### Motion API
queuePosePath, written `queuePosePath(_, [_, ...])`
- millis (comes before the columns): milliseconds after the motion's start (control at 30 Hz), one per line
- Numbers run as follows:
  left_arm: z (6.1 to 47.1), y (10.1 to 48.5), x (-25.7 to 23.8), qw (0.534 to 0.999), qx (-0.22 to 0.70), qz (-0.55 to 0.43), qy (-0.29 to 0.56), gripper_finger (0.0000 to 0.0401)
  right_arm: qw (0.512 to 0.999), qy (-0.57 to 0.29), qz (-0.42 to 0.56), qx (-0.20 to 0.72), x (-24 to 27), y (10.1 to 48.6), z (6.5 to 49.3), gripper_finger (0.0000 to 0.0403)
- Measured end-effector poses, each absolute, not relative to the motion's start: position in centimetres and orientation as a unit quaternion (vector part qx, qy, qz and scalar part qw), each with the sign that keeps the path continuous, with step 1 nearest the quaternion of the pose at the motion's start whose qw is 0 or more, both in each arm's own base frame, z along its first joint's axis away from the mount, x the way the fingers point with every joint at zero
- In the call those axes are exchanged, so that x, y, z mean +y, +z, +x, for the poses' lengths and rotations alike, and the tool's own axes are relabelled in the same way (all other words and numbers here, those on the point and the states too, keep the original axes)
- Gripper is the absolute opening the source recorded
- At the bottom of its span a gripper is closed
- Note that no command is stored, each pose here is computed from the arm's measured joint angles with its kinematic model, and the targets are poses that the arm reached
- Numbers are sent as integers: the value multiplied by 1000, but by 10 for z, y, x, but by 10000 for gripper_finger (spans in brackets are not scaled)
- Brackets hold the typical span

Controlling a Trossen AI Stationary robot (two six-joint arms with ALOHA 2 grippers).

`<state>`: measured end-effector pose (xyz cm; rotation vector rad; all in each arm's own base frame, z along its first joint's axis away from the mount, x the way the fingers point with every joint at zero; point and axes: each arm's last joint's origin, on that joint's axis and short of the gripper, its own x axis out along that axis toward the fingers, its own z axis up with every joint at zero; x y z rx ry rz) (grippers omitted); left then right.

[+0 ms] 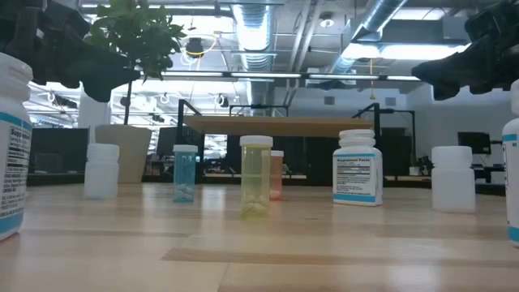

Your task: Pick and place medicine bottles onto shelf by color

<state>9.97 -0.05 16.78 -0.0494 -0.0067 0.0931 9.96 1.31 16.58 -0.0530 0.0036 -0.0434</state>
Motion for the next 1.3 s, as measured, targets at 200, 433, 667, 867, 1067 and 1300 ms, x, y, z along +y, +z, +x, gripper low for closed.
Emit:
queuePosePath(200, [100, 168, 0, 999, -4, -25, 47, 199, 999, -22, -26, 2, 13, 166, 100, 98])
queuePosePath(433, [100, 168, 0, 999, -4, -25, 46, 199, 999, -22, -27, 2, 13, 166, 100, 98])
queuePosePath(667, [100, 168, 0, 999, -4, -25, 47, 199, 999, -22, -26, 2, 13, 166, 100, 98])
queuePosePath(867, [100, 168, 0, 999, -4, -25, 47, 199, 999, -22, -26, 2, 13, 166, 100, 98])
queuePosePath(1067, [100, 168, 0, 999, -3, -25, 47, 199, 999, -22, -26, 2, 13, 166, 100, 98])
queuePosePath(1300, [100, 168, 0, 998, -5, -34, 50, 199, 999, -25, -27, 1, 13, 166, 100, 98])
